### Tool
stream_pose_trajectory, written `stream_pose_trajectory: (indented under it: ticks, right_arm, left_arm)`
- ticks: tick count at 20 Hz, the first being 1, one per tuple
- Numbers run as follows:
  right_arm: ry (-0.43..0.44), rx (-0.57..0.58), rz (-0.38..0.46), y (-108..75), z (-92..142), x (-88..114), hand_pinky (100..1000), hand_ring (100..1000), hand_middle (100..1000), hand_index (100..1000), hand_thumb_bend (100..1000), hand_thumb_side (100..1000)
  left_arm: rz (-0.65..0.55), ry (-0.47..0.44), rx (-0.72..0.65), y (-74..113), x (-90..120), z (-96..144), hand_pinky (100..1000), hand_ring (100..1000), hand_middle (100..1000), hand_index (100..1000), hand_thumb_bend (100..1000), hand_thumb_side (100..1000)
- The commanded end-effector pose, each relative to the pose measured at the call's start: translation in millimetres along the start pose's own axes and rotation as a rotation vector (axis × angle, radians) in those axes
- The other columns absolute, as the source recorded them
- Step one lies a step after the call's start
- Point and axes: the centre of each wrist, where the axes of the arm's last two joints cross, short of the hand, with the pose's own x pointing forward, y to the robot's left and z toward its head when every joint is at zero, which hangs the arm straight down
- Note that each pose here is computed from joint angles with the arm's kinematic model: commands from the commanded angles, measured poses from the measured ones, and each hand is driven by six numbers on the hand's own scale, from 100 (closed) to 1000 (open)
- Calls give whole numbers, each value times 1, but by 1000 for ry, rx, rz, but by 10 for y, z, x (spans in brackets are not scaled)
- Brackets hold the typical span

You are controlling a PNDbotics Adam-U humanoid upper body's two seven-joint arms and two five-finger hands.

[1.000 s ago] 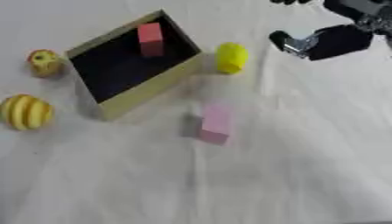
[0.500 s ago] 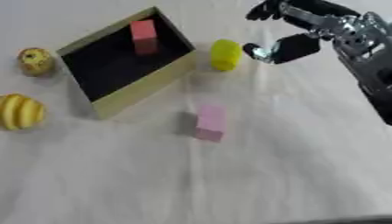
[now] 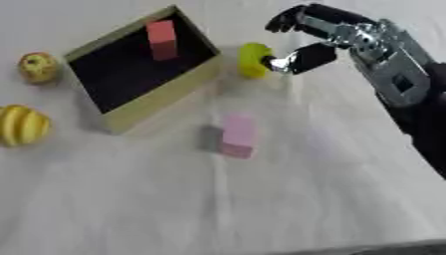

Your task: Pick up objects on the table and place them in the box.

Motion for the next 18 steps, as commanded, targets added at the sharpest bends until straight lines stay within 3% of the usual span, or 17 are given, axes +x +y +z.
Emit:
stream_pose_trajectory:
  ticks: [1, 18]
  right_arm:
    - [15, -41, 25, -94, -31, -18, 898, 882, 822, 873, 338, 492]
    - [-11, 31, 26, -17, -81, 15, 900, 887, 836, 881, 346, 461]
  left_arm:
    - [9, -35, -4, 5, 65, -64, 786, 807, 792, 951, 533, 662]
    - [22, -37, -2, -12, 73, -77, 783, 802, 785, 946, 530, 661]
